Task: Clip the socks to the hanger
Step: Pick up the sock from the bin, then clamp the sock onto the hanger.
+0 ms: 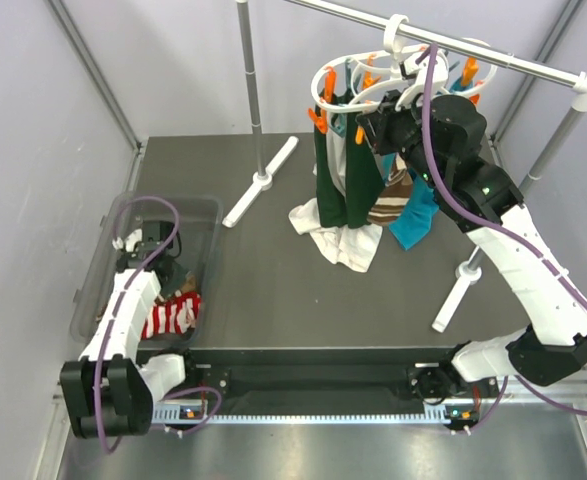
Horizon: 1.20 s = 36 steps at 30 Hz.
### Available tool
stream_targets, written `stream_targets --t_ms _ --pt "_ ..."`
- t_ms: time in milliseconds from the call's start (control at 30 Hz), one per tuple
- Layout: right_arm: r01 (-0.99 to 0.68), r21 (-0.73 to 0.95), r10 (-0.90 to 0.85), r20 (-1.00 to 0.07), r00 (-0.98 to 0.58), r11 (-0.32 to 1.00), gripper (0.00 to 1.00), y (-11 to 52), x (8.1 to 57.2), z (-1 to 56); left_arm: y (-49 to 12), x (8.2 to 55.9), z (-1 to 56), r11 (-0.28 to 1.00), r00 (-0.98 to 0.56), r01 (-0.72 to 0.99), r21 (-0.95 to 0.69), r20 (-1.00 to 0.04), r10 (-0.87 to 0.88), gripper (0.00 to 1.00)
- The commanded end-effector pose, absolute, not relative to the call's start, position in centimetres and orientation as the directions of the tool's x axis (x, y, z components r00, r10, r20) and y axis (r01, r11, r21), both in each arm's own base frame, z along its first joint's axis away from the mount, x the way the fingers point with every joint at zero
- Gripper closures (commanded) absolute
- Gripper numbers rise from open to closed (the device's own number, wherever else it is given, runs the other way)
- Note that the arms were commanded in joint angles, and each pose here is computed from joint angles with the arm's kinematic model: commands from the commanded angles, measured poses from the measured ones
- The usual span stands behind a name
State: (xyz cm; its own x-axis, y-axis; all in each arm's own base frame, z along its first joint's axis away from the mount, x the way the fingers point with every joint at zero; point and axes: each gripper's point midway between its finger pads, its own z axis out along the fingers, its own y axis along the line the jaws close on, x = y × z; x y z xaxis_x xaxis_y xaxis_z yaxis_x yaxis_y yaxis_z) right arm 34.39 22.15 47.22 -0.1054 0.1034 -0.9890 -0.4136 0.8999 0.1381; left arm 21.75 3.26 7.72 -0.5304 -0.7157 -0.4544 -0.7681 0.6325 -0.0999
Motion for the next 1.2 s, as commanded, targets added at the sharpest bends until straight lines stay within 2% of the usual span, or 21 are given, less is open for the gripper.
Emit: stream_targets --t_ms 0,33,100,133,233,267,367,467,500,633,767,867,1167 --pt "-0.434 0.131 0.043 -0.978 -0.206 0.892 1.00 22.6 33.9 43.9 3.0 24.7 12.8 0.671 -0.472 -0.700 -0.243 -0.548 -0.690 1.00" --pt "-0.433 0.132 0.044 -0.977 -0.207 0.892 1.00 22.6 33.9 43.9 1.5 26.2 15.1 0.700 -0.465 -0.625 -0.345 -0.556 -0.689 1.00" --pt "-0.432 0.132 0.045 -0.978 -0.206 0.892 1.00 22.6 33.9 44.0 0.1 27.5 17.7 0.727 -0.462 -0.531 -0.436 -0.570 -0.679 1.00" --pt "-0.433 0.133 0.045 -0.977 -0.208 0.891 1.00 22.7 33.9 44.0 -2.1 28.0 20.3 0.731 -0.475 -0.423 -0.535 -0.556 -0.682 1.00" --pt "-0.439 0.141 0.052 -0.976 -0.209 0.888 1.00 22.7 33.7 44.3 -5.6 29.6 26.8 0.689 -0.442 -0.168 -0.705 -0.571 -0.692 1.00" --pt "-0.444 0.149 0.058 -0.976 -0.212 0.884 1.00 22.8 33.6 44.4 -7.7 29.8 29.6 0.641 -0.458 -0.034 -0.767 -0.559 -0.692 1.00" --pt "-0.460 0.174 0.078 -0.972 -0.220 0.871 1.00 23.2 33.3 44.7 -10.3 30.2 35.7 0.514 -0.448 0.178 -0.839 -0.534 -0.717 1.00" --pt "-0.483 0.217 0.111 -0.965 -0.237 0.848 1.00 23.8 32.8 45.2 -13.3 30.0 39.4 0.391 -0.486 0.291 -0.873 -0.487 -0.726 1.00" --pt "-0.490 0.227 0.119 -0.963 -0.242 0.841 1.00 24.0 32.7 45.3 -14.0 30.3 40.8 0.380 -0.457 0.330 -0.864 -0.498 -0.737 1.00" --pt "-0.509 0.276 0.162 -0.953 -0.258 0.816 1.00 24.7 32.4 45.9 -20.0 30.0 44.1 0.350 -0.481 0.408 -0.843 -0.525 -0.702 1.00" --pt "-0.511 0.318 0.197 -0.940 -0.277 0.799 1.00 25.0 32.1 46.2 -24.7 29.5 45.4 0.266 -0.540 0.445 -0.855 -0.493 -0.682 1.00" --pt "-0.518 0.339 0.212 -0.934 -0.288 0.785 1.00 25.2 31.9 46.3 -26.6 29.8 45.8 0.213 -0.557 0.464 -0.860 -0.470 -0.685 1.00" --pt "-0.534 0.374 0.240 -0.922 -0.304 0.758 1.00 25.4 31.2 46.8 -29.7 31.0 46.7 0.175 -0.578 0.484 -0.858 -0.463 -0.672 1.00"
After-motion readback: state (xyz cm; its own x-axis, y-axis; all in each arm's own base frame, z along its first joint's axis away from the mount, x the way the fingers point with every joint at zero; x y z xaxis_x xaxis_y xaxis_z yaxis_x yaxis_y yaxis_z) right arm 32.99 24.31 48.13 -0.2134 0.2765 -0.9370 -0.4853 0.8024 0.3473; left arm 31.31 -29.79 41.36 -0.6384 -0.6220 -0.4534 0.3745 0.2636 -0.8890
